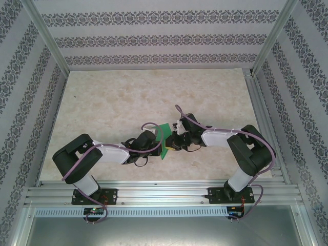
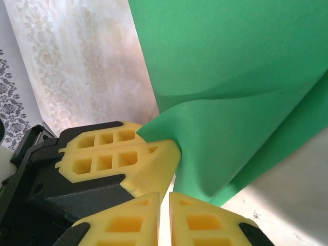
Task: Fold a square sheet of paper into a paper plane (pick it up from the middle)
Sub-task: Third fold the triangle at the center of the table.
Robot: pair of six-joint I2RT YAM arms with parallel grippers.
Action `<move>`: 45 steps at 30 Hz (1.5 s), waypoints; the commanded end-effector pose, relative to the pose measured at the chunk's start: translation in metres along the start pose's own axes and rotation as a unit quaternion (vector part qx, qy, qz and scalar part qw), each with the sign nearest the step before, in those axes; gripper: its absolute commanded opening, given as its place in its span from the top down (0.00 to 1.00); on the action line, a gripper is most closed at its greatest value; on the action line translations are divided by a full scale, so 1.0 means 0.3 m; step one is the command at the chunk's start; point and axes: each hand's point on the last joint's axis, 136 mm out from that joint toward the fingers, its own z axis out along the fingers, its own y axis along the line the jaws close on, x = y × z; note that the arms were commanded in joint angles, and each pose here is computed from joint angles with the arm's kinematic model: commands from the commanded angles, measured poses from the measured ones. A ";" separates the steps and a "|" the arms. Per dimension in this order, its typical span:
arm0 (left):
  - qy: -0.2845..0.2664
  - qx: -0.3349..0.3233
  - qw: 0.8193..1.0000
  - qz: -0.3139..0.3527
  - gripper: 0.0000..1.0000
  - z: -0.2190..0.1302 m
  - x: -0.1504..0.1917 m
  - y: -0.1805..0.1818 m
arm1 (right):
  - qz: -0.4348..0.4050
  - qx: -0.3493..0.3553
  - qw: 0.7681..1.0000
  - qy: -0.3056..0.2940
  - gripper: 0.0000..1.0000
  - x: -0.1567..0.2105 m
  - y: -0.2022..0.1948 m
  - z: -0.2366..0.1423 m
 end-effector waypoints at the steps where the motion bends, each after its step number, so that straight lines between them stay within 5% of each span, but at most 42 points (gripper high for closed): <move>1: 0.007 -0.004 1.000 -0.010 0.94 0.017 0.022 0.014 | 0.001 0.001 1.000 -0.009 0.87 -0.009 0.011 0.016; 15: 0.018 -0.005 1.000 0.011 0.93 0.022 0.024 -0.001 | 0.022 0.107 0.994 -0.002 0.90 0.018 -0.159 0.047; 26: 0.024 -0.005 1.000 0.014 0.92 0.028 0.029 -0.004 | -0.019 0.068 0.996 -0.059 0.89 -0.061 0.004 -0.050; 39: 0.033 -0.012 0.999 0.017 0.92 0.038 0.037 0.003 | 0.032 0.096 0.994 -0.052 0.90 -0.091 -0.172 0.033; 45: 0.040 -0.021 0.999 0.021 0.93 0.044 0.043 0.011 | 0.011 0.032 0.998 -0.058 0.88 -0.117 -0.045 -0.006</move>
